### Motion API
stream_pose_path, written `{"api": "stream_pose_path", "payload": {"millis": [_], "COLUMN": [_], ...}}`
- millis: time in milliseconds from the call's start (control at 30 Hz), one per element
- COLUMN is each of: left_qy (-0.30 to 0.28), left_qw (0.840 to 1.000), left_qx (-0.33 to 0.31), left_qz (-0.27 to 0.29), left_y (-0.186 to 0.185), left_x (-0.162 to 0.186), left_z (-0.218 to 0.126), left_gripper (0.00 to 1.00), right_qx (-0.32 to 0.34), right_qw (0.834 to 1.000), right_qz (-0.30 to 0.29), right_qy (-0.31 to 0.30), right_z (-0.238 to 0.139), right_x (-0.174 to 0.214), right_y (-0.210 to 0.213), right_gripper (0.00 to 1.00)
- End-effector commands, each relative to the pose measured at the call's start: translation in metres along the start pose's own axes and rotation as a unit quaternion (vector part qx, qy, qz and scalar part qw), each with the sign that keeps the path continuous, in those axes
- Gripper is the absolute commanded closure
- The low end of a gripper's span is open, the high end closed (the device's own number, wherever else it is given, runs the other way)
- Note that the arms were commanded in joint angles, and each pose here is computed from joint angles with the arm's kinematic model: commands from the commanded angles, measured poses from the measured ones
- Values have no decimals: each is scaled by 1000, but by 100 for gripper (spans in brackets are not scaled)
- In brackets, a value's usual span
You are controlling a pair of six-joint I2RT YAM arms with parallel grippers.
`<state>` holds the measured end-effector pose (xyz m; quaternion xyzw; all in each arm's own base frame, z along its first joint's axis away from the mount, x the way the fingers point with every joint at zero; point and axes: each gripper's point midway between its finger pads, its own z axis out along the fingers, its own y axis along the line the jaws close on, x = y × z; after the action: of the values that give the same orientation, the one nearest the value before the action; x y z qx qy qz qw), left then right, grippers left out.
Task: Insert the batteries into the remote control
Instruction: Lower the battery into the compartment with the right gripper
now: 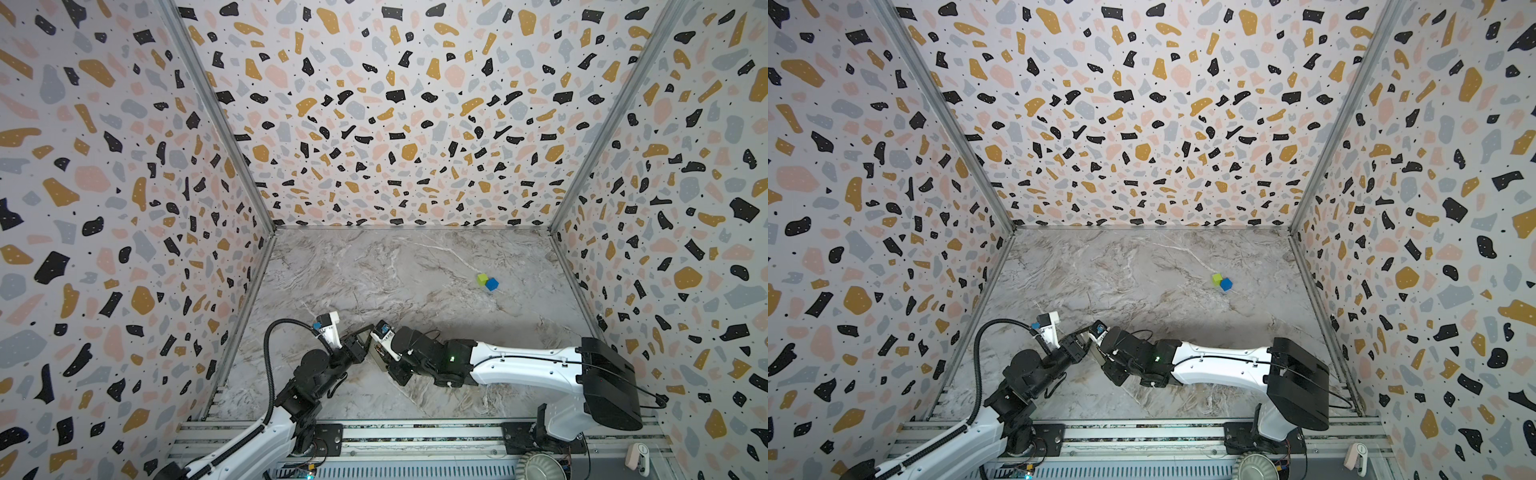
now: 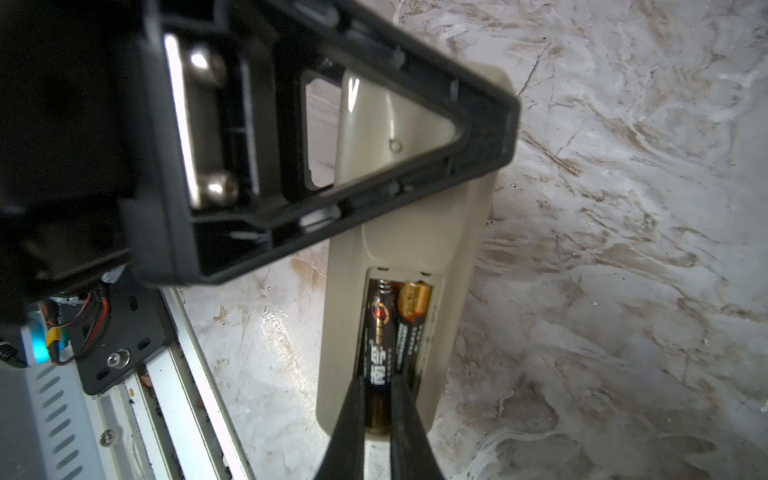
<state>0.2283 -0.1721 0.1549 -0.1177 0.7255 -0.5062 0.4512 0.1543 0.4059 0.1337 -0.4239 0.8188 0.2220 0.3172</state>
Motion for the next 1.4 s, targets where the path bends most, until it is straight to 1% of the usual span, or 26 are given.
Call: {"api": "stream_pose_path", "payload": {"millis": [0, 167, 333, 533, 733, 1133, 1367], "left_qy": [8, 10, 9, 3, 3, 0, 17], "left_qw": [996, 996, 995, 995, 995, 995, 996], "left_qx": [85, 91, 95, 96, 93, 91, 80], "left_qz": [9, 4, -3, -13, -20, -29, -24], "left_y": [-39, -40, -41, -40, -36, -34, -26], "left_x": [-1, 1, 1, 0, 1, 1, 10], "left_z": [-3, -3, -3, -4, -5, -6, -6], "left_gripper": [100, 100, 100, 100, 100, 100, 100], "right_qx": [6, 8, 9, 8, 3, -8, 10], "right_qw": [1000, 1000, 999, 999, 999, 998, 998], "right_qz": [9, 10, 13, 14, 14, 2, -6], "right_qy": [-27, -26, -30, -35, -47, -58, -69], "right_z": [-3, -3, -5, -9, -16, -23, -40], "right_x": [-23, -23, -23, -25, -28, -31, -42], "right_y": [-3, -4, -5, -5, -4, 4, 1], "right_gripper": [100, 94, 85, 78, 74, 73, 66]}}
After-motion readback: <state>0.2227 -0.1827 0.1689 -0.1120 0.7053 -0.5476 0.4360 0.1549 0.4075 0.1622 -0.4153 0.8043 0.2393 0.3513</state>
